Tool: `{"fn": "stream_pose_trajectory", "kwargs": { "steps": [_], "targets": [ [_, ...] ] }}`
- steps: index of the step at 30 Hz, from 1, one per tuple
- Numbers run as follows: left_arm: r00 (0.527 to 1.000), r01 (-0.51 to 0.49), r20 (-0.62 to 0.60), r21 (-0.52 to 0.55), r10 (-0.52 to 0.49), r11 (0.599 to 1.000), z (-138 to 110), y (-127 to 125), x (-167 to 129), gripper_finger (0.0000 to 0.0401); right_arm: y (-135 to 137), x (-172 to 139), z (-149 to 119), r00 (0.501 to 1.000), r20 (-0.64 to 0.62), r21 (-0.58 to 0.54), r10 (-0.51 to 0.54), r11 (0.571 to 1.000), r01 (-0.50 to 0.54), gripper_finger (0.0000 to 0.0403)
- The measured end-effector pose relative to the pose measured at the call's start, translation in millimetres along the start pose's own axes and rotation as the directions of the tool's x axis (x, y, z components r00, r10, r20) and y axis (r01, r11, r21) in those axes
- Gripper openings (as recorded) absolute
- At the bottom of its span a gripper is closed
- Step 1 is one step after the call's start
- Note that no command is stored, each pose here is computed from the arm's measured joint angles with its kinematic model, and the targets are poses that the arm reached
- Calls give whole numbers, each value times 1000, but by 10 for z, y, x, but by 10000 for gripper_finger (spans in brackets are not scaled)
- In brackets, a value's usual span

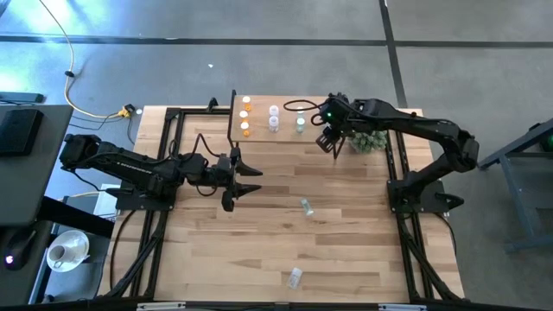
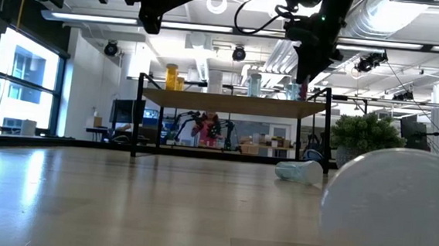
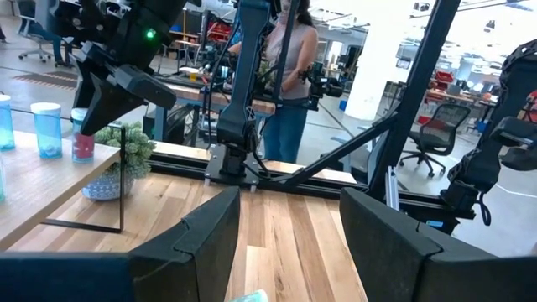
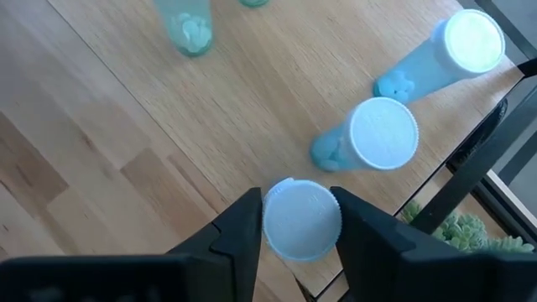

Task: Pick and place medicine bottles onto shelf by color
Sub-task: Put the blue pill bottle on the shelf and aligned with the other blue pill bottles

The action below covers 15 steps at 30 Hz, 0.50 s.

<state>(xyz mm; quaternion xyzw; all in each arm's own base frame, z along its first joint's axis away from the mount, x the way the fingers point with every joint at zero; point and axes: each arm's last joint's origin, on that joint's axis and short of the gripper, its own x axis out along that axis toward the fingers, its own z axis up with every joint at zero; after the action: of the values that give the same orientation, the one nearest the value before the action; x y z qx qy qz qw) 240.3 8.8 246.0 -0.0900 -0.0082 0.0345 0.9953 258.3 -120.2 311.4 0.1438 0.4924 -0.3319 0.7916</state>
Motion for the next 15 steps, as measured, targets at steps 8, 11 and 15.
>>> {"fn": "stream_pose_trajectory", "kwargs": {
  "steps": [8,11,15],
  "targets": [
    [1000,0,0,0,0,1000,0,0,0,195,0,0,22,1000,25,-3,-12,1000,12,149],
    [1000,0,0,0,0,1000,0,0,0,195,-2,-1,23,999,28,-5,-19,1000,19,149],
    [1000,0,0,0,0,1000,0,0,0,195,-11,-34,17,999,37,-17,-17,1000,17,149]
  ]
}}
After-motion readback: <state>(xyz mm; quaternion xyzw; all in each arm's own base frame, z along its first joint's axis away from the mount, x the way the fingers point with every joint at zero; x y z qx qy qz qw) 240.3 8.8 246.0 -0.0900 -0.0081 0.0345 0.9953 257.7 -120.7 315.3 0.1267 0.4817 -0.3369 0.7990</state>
